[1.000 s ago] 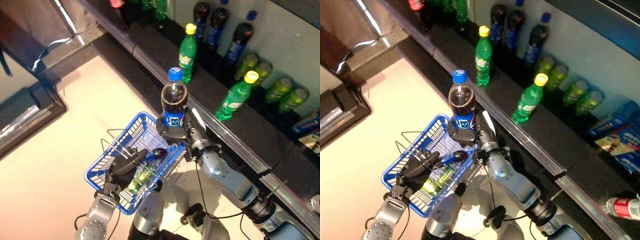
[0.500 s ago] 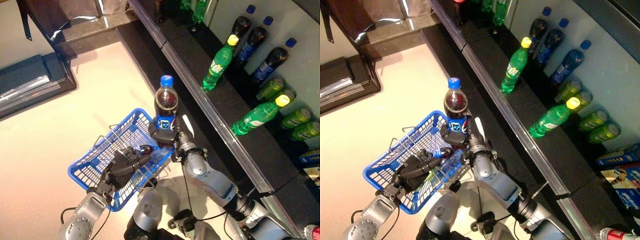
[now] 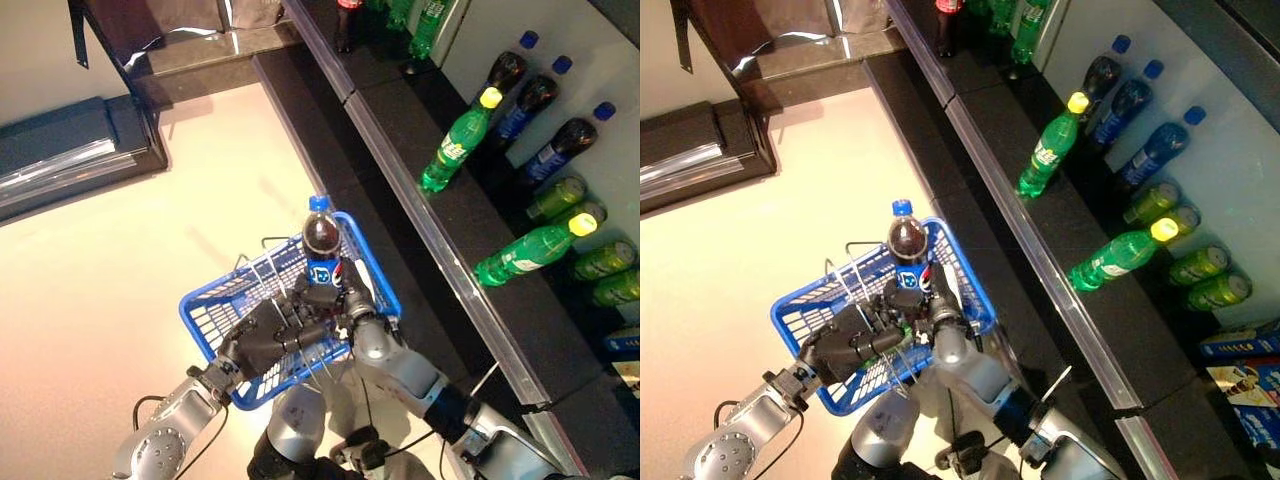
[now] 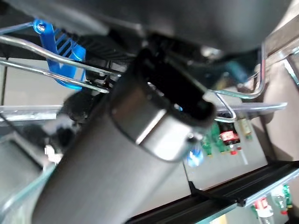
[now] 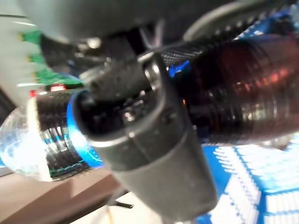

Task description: Pick up the drink and place into the basket.

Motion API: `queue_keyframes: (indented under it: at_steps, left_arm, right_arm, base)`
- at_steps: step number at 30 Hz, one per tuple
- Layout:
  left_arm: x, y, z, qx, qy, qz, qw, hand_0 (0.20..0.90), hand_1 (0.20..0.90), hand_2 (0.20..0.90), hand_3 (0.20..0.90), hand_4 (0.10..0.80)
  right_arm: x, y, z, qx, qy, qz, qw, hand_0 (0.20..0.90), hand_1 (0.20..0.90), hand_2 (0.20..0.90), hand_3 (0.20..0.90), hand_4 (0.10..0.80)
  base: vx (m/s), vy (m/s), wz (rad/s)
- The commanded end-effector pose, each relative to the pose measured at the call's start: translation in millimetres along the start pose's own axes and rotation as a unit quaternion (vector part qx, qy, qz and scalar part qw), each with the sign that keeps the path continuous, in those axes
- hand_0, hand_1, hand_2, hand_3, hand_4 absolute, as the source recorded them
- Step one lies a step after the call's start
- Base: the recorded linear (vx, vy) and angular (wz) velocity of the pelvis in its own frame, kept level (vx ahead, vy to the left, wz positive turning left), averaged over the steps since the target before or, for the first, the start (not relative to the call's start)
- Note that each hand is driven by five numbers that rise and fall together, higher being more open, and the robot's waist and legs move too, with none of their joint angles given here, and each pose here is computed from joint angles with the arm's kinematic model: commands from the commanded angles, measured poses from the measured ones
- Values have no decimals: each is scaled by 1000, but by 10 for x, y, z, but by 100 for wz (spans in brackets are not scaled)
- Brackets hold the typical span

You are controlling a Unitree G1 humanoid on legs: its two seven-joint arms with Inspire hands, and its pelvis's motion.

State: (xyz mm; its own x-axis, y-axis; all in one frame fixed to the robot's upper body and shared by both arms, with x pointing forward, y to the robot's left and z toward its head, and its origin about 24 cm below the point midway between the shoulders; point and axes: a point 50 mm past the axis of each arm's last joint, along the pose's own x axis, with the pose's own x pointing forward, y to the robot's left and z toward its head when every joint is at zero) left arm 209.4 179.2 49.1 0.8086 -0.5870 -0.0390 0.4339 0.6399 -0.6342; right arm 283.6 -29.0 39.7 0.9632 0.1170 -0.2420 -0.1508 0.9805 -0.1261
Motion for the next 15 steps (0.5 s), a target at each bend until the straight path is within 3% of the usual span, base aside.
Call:
queue_keyframes:
  at_steps: [1,9,15]
  left_arm:
    - [74,-1212,624,57,-178,-399,898,300,300,300,200,100]
    - [99,-1276,585,30,-163,-420,892,300,300,300,200,100]
    - [106,-1347,541,19,-143,-446,883,300,300,300,200,100]
  right_arm:
    - [-117,463,631,69,-137,59,986,300,300,300,200,100]
    - [-7,511,118,130,0,48,990,300,300,300,200,100]
    - [-67,646,-213,287,102,103,947,300,300,300,200,100]
  base:
    - [61,29,6]
    - [30,5,10]
    - [0,0,0]
